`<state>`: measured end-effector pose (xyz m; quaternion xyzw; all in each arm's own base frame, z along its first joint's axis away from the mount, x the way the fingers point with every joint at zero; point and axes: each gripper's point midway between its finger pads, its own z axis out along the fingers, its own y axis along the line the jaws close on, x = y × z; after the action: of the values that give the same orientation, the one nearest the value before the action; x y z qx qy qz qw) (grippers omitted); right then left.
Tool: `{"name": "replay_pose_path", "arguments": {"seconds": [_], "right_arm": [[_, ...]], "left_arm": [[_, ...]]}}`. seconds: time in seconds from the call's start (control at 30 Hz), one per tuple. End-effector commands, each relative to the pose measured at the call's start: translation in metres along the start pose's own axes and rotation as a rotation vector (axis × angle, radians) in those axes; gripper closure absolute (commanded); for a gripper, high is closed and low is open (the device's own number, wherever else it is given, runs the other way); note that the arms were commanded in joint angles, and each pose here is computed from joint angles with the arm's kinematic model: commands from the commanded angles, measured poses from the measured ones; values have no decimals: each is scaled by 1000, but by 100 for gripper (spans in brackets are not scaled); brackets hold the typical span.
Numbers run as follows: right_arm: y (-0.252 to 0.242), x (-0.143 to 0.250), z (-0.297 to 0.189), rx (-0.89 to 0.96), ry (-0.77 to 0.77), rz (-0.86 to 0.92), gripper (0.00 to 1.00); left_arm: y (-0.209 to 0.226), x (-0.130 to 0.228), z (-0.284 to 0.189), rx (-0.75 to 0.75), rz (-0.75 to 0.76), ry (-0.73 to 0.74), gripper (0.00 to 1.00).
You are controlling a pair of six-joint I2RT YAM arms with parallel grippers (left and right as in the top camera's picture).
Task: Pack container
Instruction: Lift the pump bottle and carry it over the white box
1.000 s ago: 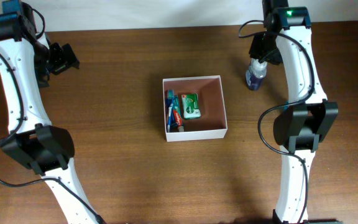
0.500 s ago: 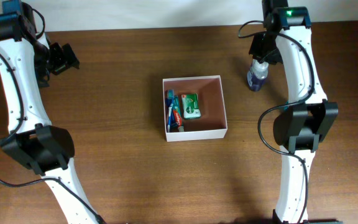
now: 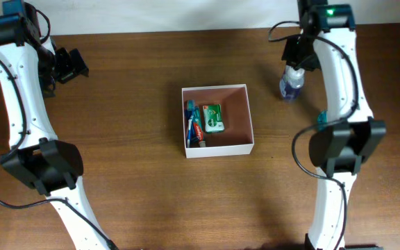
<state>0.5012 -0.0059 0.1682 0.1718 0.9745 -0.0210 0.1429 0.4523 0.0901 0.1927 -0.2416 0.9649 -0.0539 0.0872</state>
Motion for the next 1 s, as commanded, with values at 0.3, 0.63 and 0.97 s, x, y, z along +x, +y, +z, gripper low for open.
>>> {"name": "replay_pose_path", "arguments": {"seconds": [0.3,0.63,0.97], "right_arm": [[31,44,-125,-246,-49,-109,75],[91,76,-134,-284,-26,-149,75],[121,81,-128,-280,-51,-114,75]], "left_arm": [[-2,2,-13,16,17,-22,0],[-2,2,-13,16,17,-22,1],[-2,2,-13,16,16,-22,1]]}}
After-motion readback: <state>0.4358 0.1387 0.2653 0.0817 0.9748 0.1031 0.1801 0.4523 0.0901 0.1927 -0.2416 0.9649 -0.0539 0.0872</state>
